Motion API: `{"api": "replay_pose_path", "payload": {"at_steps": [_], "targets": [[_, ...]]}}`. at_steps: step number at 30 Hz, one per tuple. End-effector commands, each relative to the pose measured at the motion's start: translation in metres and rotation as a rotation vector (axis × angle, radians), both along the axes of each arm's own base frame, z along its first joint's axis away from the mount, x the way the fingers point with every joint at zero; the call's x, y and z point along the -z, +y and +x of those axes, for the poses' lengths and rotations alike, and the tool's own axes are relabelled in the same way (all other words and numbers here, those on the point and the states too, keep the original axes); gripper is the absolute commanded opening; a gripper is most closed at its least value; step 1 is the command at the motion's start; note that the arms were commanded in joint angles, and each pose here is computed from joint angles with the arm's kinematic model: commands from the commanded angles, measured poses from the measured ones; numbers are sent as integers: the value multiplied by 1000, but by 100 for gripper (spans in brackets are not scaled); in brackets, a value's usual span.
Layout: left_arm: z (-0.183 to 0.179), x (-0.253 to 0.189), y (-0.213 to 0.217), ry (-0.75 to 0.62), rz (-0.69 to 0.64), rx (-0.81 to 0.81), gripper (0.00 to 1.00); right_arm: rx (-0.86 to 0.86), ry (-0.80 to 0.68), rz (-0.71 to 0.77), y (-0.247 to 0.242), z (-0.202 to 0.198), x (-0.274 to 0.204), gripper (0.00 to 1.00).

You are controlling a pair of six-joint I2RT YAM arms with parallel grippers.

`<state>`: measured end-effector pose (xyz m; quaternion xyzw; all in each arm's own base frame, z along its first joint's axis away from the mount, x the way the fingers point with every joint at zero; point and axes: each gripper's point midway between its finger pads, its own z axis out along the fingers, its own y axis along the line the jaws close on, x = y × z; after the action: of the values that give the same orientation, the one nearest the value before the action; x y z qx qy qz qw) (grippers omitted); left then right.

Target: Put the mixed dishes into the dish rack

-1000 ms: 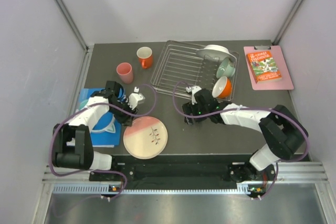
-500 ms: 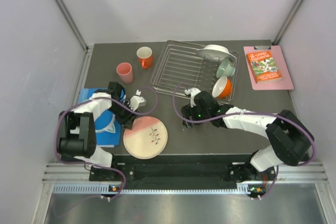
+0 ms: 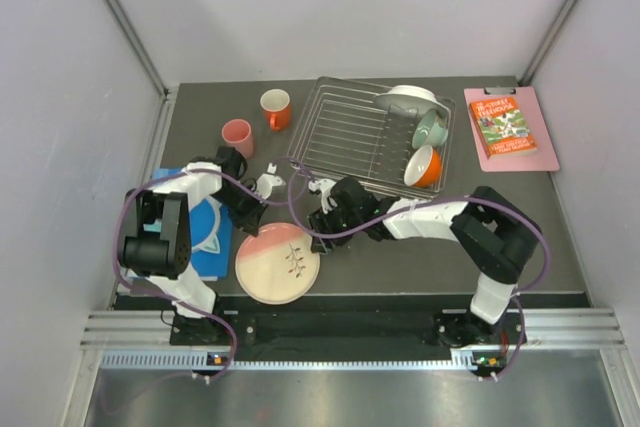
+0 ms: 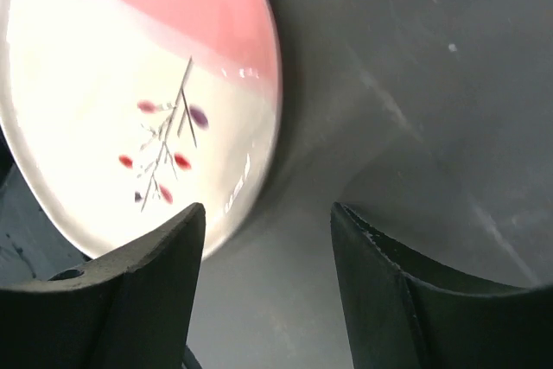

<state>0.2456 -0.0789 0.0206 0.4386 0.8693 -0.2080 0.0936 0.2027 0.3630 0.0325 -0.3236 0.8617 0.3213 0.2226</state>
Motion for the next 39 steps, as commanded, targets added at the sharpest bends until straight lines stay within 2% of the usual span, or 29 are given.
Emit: {"api": "replay_pose_path", "payload": {"at_steps": [1,10,15,18,20,22,25,28,29,30,32,35,36,39], "targets": [[5,6,-15,16,-40,14,14,-69,16,88,33,-4,-12,59],[9,12,-29,10,-61,5,7,-105,68,74,41,-11,2,54],[-5,30,-30,48,-35,1,6,-128,82,57,44,-16,7,49],[-9,35,-31,60,-38,-9,5,-142,92,47,47,-20,11,41],[-9,37,-31,57,-39,-14,4,-149,100,40,47,-22,13,24],[-5,35,-34,51,-49,-20,4,-163,103,37,50,-23,14,0],[2,24,-39,39,-73,-31,4,-166,92,42,52,-22,10,0],[15,6,-41,-1,-74,-48,14,-148,52,26,45,-18,2,0],[20,-1,-41,-9,-71,-65,20,-139,37,13,42,-16,0,0],[21,-10,-39,-11,-74,-77,30,-120,-24,13,38,-8,-11,0],[36,-33,-38,-49,-103,-116,40,-97,-77,8,32,-2,-22,0],[43,-64,-36,-64,-184,-135,53,-64,-188,13,26,12,-52,0],[43,-71,-36,-64,-204,-133,60,-57,-242,20,25,17,-66,0],[42,-88,-37,-46,-298,-124,66,-65,-319,29,26,20,-88,0]]}}
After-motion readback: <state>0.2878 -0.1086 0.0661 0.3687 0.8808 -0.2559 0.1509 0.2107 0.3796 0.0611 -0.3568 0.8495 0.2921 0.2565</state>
